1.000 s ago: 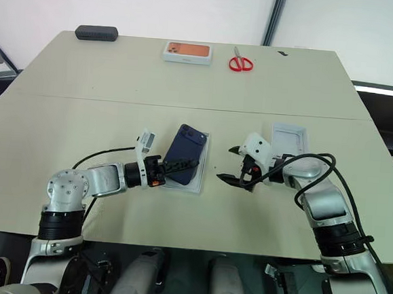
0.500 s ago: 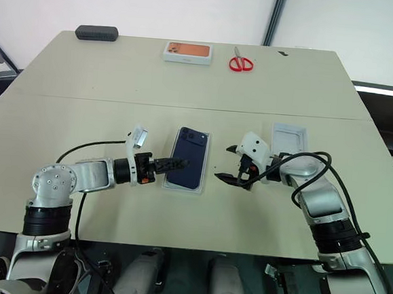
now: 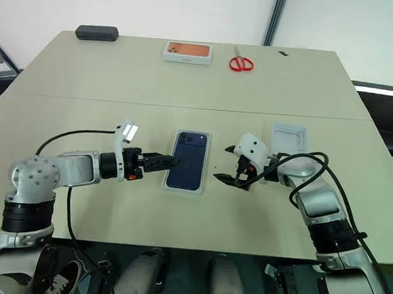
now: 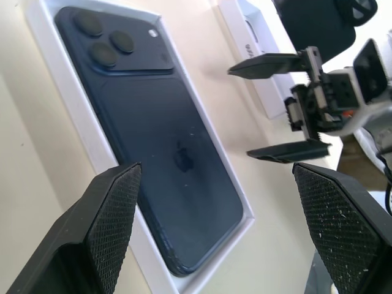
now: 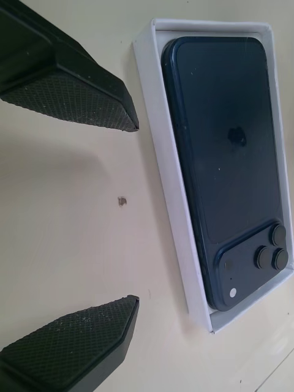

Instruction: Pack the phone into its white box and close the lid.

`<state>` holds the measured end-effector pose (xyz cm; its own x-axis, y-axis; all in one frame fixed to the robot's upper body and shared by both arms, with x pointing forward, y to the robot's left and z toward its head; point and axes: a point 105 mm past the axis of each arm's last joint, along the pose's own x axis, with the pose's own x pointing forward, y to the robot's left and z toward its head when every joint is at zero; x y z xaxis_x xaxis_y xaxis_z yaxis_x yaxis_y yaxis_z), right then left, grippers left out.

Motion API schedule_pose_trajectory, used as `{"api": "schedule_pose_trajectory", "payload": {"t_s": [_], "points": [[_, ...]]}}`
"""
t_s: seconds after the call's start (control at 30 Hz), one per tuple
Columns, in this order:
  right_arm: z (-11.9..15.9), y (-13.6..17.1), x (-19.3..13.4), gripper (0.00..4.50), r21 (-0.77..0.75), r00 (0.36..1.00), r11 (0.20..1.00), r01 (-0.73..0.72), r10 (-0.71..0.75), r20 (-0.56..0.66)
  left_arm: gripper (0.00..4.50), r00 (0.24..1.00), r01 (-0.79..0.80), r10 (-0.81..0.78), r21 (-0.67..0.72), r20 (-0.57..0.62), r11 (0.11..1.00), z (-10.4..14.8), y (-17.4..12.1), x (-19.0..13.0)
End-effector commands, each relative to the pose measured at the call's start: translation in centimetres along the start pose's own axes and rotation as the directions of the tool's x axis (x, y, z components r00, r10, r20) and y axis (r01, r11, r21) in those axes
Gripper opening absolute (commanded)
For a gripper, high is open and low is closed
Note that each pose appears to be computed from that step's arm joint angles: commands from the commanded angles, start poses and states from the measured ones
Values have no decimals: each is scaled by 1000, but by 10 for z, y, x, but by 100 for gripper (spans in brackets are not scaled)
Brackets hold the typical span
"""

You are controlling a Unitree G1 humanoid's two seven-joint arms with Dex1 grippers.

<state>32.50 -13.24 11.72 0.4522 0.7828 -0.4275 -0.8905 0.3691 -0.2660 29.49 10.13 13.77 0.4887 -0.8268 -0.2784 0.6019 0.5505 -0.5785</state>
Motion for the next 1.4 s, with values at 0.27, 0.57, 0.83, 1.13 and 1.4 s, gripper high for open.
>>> {"api": "schedule_pose_trajectory", "payload": {"t_s": [0.27, 0.57, 0.83, 1.13, 1.4], "points": [[10, -11, 1, 312, -42, 999, 998, 51, -50, 22, 286, 942, -335, 316, 220, 116, 916, 21, 52, -23], [3, -10, 13, 4, -94, 998, 993, 67, -68, -9, 0, 953, -297, 303, 271, 21, 916, -19, 61, 7], [7, 4, 29, 4, -86, 1000, 996, 10, -9, 5, 0, 982, -158, 179, 285, -51, 945, -37, 39, 52], [-8, -19, 13, 4, -103, 994, 992, 79, -86, -65, 0, 995, -77, 92, 313, -35, 947, -20, 21, 89], [-21, -45, -12, 4, -112, 980, 983, 147, -160, -119, 0, 997, 7, 20, 363, -70, 932, -16, 6, 123]]}}
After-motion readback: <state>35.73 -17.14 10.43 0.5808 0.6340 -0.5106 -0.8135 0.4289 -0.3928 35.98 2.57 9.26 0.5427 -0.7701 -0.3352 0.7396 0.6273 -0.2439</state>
